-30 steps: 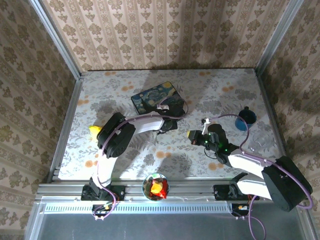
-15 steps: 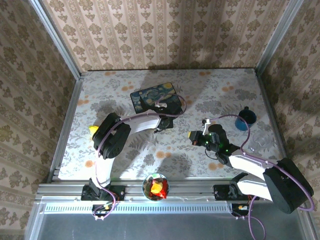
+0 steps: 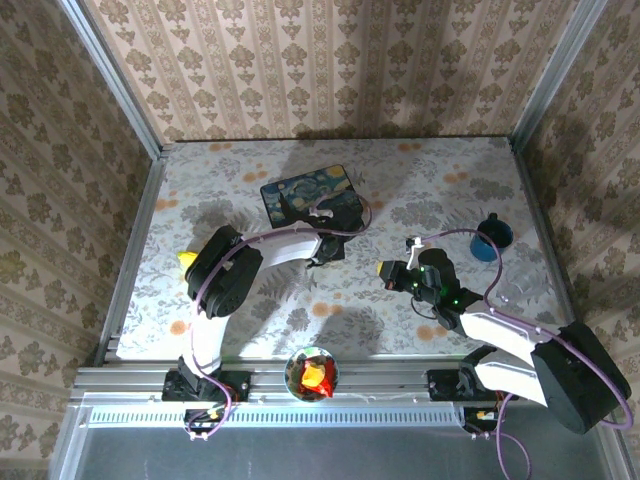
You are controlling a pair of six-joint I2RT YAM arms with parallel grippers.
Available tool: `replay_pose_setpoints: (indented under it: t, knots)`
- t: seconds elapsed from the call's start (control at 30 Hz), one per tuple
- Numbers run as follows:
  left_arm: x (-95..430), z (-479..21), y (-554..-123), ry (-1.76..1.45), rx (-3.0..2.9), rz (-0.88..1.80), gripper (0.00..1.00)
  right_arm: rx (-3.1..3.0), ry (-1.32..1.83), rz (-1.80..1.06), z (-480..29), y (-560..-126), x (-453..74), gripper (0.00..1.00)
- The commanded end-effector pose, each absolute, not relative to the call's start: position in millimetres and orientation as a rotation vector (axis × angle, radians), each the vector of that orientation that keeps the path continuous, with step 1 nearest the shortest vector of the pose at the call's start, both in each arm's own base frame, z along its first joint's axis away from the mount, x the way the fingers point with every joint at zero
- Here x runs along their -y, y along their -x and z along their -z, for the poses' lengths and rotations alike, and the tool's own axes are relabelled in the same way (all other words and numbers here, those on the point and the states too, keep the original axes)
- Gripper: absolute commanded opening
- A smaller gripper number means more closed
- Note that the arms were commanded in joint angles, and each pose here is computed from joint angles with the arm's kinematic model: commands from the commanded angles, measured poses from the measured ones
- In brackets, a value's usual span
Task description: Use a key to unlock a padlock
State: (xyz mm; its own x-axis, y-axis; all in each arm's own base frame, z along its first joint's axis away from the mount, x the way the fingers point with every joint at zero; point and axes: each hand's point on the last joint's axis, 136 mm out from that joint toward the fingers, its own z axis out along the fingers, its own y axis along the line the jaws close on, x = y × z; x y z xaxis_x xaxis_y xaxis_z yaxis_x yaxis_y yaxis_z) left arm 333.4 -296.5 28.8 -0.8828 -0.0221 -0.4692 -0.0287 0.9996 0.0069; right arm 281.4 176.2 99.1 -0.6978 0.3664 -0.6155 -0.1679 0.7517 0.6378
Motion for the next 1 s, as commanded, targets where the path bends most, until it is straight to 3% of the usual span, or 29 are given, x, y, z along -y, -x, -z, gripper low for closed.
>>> replay_pose_setpoints:
  t: [0.0, 0.3, 0.6, 0.63, 0.7, 0.87, 0.97]
  knots:
    - [290, -15, -322, 0.036, -2.695, -0.058, 0.47, -2.163, -0.182, -0.858, -101, -284, -170, 0.0]
    - [291, -13, -328, 0.028, -2.676, -0.044, 0.34, -2.169, -0.186, -0.845, -99, -283, -168, 0.0]
    - [300, -7, -342, -0.02, -2.66, 0.035, 0.37, -2.192, -0.189, -0.826, -92, -282, -166, 0.0]
    - [301, -6, -343, -0.025, -2.661, 0.038, 0.34, -2.193, -0.19, -0.824, -91, -282, -166, 0.0]
    - [302, -8, -343, -0.026, -2.656, 0.05, 0.19, -2.197, -0.191, -0.822, -90, -282, -166, 0.0]
    - [309, -21, -339, -0.03, -2.657, 0.123, 0.02, -2.213, -0.172, -0.818, -82, -280, -168, 0.0]
    - [316, -31, -330, 0.022, -2.691, 0.223, 0.0, -2.215, -0.145, -0.811, -77, -277, -173, 0.0]
